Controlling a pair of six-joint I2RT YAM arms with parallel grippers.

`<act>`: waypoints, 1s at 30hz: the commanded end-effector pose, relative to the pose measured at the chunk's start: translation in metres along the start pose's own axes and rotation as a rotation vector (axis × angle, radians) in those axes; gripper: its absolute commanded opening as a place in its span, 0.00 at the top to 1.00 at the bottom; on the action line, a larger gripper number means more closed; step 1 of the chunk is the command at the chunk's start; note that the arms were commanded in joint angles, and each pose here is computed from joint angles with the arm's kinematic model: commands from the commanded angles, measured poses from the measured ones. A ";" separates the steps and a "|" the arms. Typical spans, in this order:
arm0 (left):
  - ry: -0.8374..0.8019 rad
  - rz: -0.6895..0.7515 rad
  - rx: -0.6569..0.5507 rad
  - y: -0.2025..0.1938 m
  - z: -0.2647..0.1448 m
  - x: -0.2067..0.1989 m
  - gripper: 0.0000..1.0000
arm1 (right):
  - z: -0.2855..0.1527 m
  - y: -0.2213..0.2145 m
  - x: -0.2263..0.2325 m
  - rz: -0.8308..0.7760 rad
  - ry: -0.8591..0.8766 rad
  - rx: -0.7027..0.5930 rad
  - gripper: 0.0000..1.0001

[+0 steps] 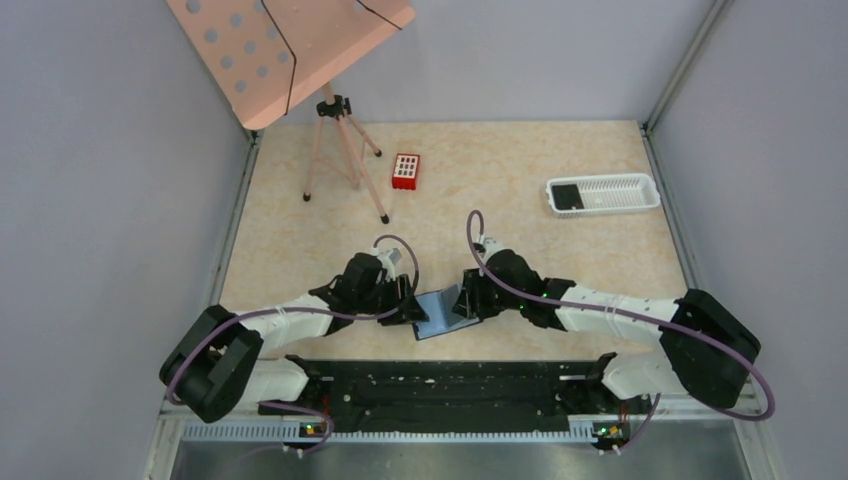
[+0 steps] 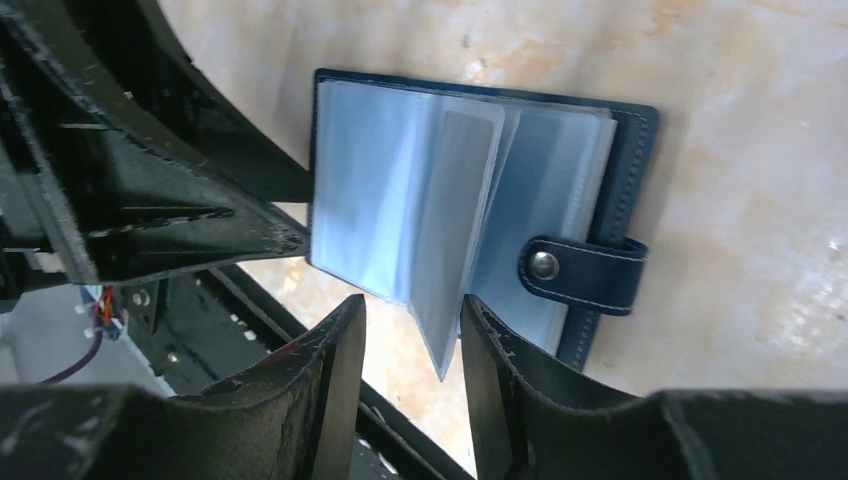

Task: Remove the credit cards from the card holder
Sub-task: Remove the credit card from the card holder.

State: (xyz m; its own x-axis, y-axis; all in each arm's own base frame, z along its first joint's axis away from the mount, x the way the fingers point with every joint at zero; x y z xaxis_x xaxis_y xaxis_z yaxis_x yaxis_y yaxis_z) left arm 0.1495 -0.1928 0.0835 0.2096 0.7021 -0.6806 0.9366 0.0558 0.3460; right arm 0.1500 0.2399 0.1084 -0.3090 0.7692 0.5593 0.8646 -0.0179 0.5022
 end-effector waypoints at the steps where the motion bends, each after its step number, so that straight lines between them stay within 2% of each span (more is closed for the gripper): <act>1: -0.047 0.020 -0.022 0.006 0.002 -0.008 0.50 | 0.001 0.009 0.029 -0.007 0.151 -0.022 0.61; 8: -0.050 0.012 -0.023 0.006 0.003 -0.008 0.50 | 0.005 0.007 0.032 -0.012 0.153 0.007 0.63; 17: -0.041 0.006 -0.010 0.006 0.005 -0.006 0.50 | 0.008 0.006 0.045 -0.017 0.213 0.048 0.78; 20: -0.032 0.007 -0.018 0.007 0.003 -0.008 0.50 | 0.007 0.007 0.047 -0.019 0.214 0.050 0.77; 25: 0.001 0.011 -0.047 0.010 -0.004 -0.009 0.48 | 0.001 0.006 0.042 -0.019 0.179 0.045 0.69; 30: 0.015 0.023 -0.080 0.014 -0.012 -0.013 0.45 | 0.000 0.003 0.033 -0.027 0.124 0.044 0.68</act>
State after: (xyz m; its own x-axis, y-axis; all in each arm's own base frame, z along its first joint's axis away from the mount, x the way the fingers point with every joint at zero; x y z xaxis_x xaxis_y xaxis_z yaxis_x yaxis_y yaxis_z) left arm 0.1487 -0.1897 0.0871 0.1908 0.7168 -0.6707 0.9338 0.0782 0.3492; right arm 0.1397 0.2631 0.1143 -0.3498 0.6847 0.6394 0.8945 0.0413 0.4451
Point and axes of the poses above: each gripper's point midway between its finger pads, its own z axis out along the fingers, its own x axis along the line the jaws close on, y = z × x, the point moved 7 cm from there along -z, back along the fingers, and after that the axes turned 4 degrees about z, right-handed, at the moved point
